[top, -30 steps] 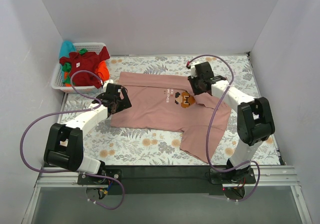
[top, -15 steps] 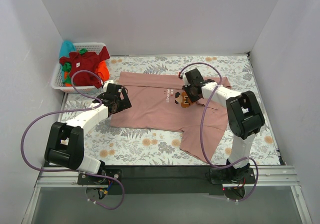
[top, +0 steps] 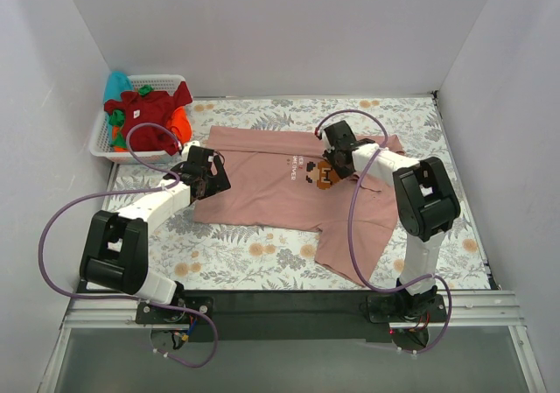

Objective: Fold and stack the t-shirts
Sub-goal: Fold the tshirt

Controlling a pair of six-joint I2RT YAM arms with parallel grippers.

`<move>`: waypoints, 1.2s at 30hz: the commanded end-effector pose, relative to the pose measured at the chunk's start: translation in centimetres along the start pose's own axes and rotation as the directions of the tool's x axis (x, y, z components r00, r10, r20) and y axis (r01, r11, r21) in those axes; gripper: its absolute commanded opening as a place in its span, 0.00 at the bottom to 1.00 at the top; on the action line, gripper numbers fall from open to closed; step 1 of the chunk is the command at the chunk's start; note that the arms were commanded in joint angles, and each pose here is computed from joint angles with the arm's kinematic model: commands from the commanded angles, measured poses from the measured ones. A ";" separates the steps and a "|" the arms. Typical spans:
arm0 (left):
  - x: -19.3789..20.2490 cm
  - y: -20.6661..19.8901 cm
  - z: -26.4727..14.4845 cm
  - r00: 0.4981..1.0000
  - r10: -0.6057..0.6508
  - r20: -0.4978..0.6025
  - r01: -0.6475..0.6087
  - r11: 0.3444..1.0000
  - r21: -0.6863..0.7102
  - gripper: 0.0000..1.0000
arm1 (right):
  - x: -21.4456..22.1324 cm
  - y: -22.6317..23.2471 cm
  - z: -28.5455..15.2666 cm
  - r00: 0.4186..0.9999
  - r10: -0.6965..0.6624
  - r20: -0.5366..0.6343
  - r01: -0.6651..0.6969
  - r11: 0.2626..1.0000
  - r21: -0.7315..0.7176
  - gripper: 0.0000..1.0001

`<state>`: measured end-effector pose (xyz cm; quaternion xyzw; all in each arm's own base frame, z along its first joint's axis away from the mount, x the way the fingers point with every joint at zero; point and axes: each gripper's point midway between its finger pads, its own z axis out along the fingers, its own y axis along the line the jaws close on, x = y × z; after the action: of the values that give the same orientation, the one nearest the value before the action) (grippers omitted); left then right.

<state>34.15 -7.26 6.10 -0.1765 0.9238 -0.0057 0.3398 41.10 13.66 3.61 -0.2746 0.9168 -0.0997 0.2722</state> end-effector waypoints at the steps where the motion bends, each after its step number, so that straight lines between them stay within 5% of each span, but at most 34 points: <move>1: -1.0 -0.7 -0.3 1.000 0.004 0.022 -0.004 1.000 0.015 0.92 | -1.6 -1.4 -0.3 1.000 0.006 0.029 -0.007 0.999 0.039 0.28; 22: -0.8 -0.6 -0.2 1.000 0.007 0.012 -0.008 1.000 0.009 0.92 | -0.7 0.7 0.8 1.000 0.001 0.009 -0.001 0.998 -0.058 0.23; 28: -0.8 -0.6 -0.1 1.000 0.008 0.010 -0.008 1.000 0.007 0.92 | -0.8 0.7 0.8 1.000 0.006 0.013 -0.005 0.997 -0.072 0.03; 36: -0.8 -0.6 -0.2 1.000 0.008 0.010 -0.008 1.000 0.010 0.92 | -2.6 0.3 -1.7 0.996 0.034 0.079 -0.025 0.993 -0.111 0.01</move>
<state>34.05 -7.31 5.65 -0.1752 0.9264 -0.0045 0.3333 40.91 14.55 2.68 -0.2854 0.9203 -0.0595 0.2608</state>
